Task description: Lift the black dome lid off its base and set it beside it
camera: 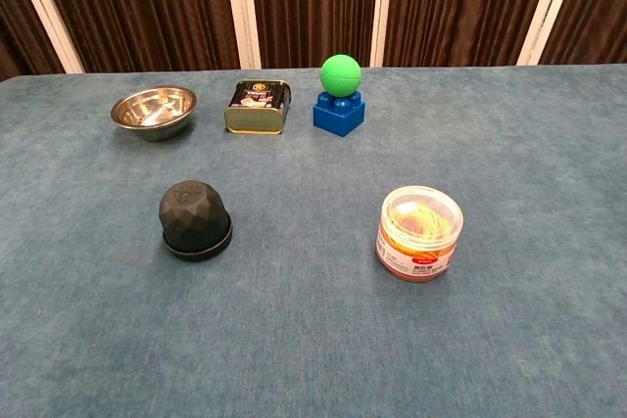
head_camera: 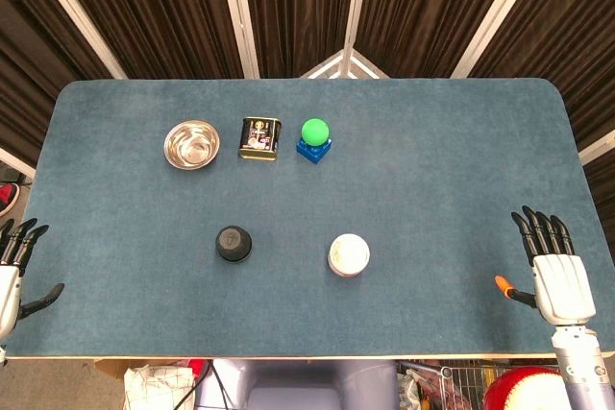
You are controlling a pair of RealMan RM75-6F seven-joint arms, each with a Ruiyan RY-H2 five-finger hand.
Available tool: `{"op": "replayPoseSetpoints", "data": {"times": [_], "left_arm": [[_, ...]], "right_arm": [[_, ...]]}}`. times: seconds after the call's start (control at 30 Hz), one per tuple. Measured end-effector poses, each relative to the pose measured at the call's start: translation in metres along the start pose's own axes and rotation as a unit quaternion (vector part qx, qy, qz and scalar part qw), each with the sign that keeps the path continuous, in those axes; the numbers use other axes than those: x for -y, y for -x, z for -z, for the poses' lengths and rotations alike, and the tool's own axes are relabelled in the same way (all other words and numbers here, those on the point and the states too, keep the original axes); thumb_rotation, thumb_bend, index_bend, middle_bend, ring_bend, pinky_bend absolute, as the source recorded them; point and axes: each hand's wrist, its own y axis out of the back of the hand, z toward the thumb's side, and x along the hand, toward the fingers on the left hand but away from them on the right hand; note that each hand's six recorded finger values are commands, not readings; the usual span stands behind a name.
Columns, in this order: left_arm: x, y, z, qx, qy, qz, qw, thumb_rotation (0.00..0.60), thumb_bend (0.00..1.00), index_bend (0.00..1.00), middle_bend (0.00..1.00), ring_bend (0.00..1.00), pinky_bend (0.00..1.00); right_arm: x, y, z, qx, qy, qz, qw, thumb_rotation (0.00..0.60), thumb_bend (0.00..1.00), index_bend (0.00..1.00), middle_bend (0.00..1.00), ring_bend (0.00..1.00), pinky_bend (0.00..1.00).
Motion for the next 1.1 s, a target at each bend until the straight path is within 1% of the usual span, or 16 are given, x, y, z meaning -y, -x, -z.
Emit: {"op": "replayPoseSetpoints", "data": {"times": [0.1, 0.43, 0.63, 0.77, 0.83, 0.93, 1.03, 1.1], "left_arm": [[-0.002, 0.001, -0.001, 0.002, -0.001, -0.006, 1.0, 0.6, 0.26, 0.16, 0.09, 0.0, 0.04], [-0.002, 0.003, -0.001, 0.003, -0.001, -0.007, 1.0, 0.6, 0.26, 0.16, 0.09, 0.0, 0.04], [0.003, 0.002, -0.006, 0.015, 0.0, 0.003, 0.9999, 0.6, 0.26, 0.16, 0.09, 0.0, 0.04], [0.005, -0.001, -0.01, 0.027, 0.002, -0.003, 0.9996, 0.6, 0.22, 0.16, 0.1, 0.0, 0.04], [0.011, -0.007, -0.017, 0.042, 0.01, -0.003, 0.9991, 0.6, 0.19, 0.16, 0.09, 0.0, 0.04], [0.022, -0.013, -0.021, 0.052, 0.02, 0.011, 0.9984, 0.6, 0.15, 0.15, 0.08, 0.0, 0.04], [0.035, -0.02, -0.03, 0.064, 0.047, 0.043, 0.996, 0.6, 0.13, 0.14, 0.07, 0.0, 0.03], [0.043, -0.026, -0.04, 0.074, 0.07, 0.064, 0.9927, 0.6, 0.12, 0.14, 0.07, 0.0, 0.03]], "right_arm": [[-0.001, -0.001, 0.0, -0.001, -0.001, 0.002, 1.0, 0.6, 0.18, 0.03, 0.0, 0.01, 0.0], [0.0, 0.002, 0.0, 0.001, 0.001, -0.001, 1.0, 0.6, 0.18, 0.03, 0.0, 0.01, 0.0], [-0.001, 0.006, 0.001, 0.004, -0.001, 0.001, 1.0, 0.6, 0.18, 0.03, 0.0, 0.01, 0.0], [0.0, 0.005, 0.003, 0.005, 0.003, 0.001, 1.0, 0.6, 0.18, 0.03, 0.0, 0.01, 0.0], [0.001, 0.005, 0.006, 0.008, 0.006, -0.003, 0.9999, 0.6, 0.18, 0.03, 0.0, 0.01, 0.0], [0.0, 0.007, 0.007, 0.007, 0.013, -0.003, 0.9999, 0.6, 0.19, 0.03, 0.0, 0.01, 0.0], [-0.001, 0.009, 0.008, 0.007, 0.014, 0.002, 0.9999, 0.6, 0.18, 0.03, 0.0, 0.01, 0.0], [0.0, 0.01, 0.009, 0.009, 0.016, 0.001, 0.9998, 0.6, 0.18, 0.03, 0.0, 0.01, 0.0]]}}
